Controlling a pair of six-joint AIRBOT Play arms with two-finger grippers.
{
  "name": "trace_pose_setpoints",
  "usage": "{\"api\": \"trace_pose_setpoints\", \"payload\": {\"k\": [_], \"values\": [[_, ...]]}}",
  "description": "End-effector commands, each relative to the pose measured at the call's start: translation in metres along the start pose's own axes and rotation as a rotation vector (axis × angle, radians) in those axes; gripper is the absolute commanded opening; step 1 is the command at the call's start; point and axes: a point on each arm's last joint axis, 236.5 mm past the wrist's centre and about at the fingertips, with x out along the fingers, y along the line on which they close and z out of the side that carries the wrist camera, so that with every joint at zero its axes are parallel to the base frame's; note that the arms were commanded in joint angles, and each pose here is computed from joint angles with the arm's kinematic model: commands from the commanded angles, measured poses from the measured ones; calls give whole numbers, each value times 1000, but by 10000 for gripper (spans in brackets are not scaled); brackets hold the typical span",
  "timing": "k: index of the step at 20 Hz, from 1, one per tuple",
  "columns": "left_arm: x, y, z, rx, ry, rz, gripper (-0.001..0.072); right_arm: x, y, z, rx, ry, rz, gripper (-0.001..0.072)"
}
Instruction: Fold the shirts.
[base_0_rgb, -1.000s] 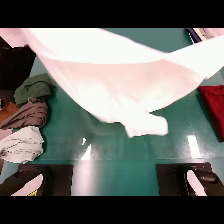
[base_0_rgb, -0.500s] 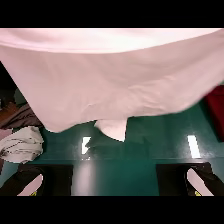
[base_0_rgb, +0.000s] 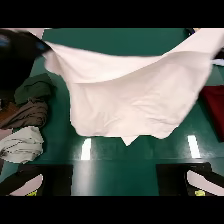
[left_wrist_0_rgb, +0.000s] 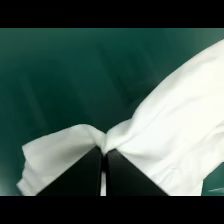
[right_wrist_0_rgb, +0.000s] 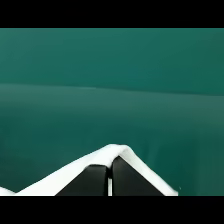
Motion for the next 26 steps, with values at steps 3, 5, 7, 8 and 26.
{"api": "trace_pose_setpoints", "payload": {"k": [3, 5, 7, 8, 26], "values": [[134, 93, -56, -179, 161, 54, 24, 124, -21, -31, 4, 76, -68, 19], [153, 107, -64, -203, 174, 66, 197, 146, -26, -41, 9, 128, -67, 28], [154, 113, -59, -208, 150, 79, 674, 156, -32, -47, 13, 177, -72, 413], [149, 117, -55, -209, 142, 84, 645, 155, -36, -47, 16, 198, -76, 498], [93, 202, -252, -474, 606, 151, 393, 63, -17, -179, 101, 419, 18, 365]]}}
